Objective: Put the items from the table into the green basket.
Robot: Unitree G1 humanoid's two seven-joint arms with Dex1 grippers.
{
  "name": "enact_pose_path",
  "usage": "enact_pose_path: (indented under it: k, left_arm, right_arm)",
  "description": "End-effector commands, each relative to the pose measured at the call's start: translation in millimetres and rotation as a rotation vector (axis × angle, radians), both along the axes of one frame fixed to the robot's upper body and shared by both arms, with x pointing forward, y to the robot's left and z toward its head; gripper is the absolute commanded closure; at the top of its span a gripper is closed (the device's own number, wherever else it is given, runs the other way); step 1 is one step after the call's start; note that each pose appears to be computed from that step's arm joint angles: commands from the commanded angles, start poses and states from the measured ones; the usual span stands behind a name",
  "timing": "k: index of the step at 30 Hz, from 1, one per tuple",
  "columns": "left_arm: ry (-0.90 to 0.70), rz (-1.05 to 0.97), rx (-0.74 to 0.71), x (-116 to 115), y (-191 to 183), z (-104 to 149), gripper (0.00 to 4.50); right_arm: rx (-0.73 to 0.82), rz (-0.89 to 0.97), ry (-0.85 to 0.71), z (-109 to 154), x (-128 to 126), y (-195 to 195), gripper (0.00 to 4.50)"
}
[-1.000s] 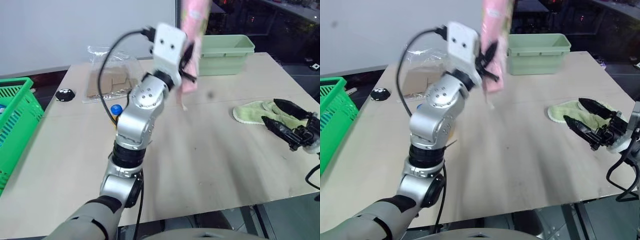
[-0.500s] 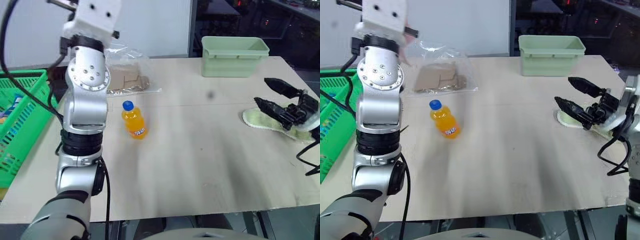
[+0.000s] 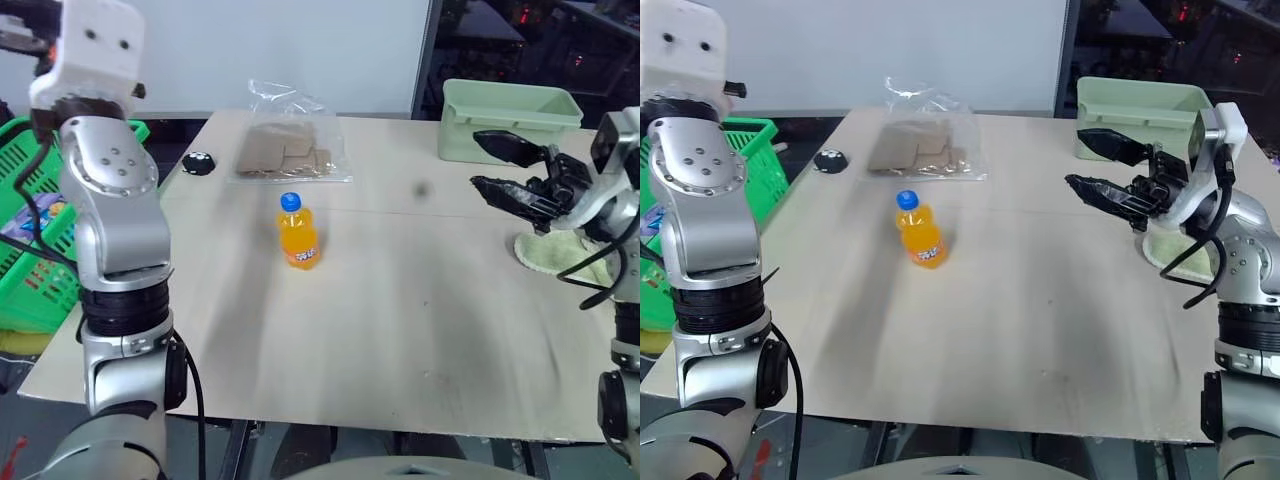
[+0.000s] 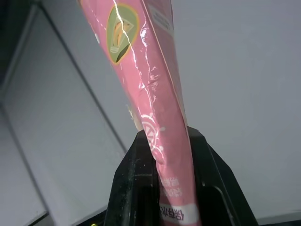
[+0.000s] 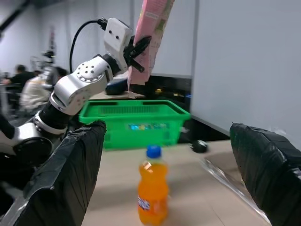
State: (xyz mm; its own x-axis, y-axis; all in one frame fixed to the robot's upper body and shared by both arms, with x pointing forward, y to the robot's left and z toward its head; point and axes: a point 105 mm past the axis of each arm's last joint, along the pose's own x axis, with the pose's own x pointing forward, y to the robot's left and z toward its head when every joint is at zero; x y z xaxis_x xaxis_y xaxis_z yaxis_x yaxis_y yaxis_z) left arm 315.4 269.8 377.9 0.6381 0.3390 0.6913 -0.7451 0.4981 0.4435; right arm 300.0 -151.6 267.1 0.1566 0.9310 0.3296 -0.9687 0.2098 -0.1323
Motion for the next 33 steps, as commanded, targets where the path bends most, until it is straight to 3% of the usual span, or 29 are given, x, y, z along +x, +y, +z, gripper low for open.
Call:
enact_pose_path:
  k: [1,9,13,19,27,33]
  left_arm:
    - [-0.093,0.077,-0.015,-22.4,10.8,12.9,3.86]
    - [-0.108,0.248,-0.148,-29.7,49.3,-9.8,3.86]
    - [-0.07,0.214,-0.204,-13.3,53.2,-27.5,3.86]
    - [-0.062,0.258,-0.291,-7.0,74.3,-47.1,3.86]
    - [-0.041,0.203,-0.357,10.5,71.0,-60.5,3.86]
    - [0.025,-0.213,-0.417,43.0,16.0,-66.8,3.86]
  right_arm:
    - [0.0,0.023,-0.036,7.2,0.6,2.4,0.0]
    - [-0.003,0.059,-0.033,4.5,5.8,10.8,0.0]
    - [-0.008,0.064,-0.037,4.7,6.9,13.4,0.0]
    - [-0.014,0.056,-0.04,4.6,5.1,12.3,0.0]
    - [-0.014,0.045,-0.04,3.0,3.0,13.0,0.0]
    - [-0.013,0.036,-0.038,2.1,2.0,12.9,0.0]
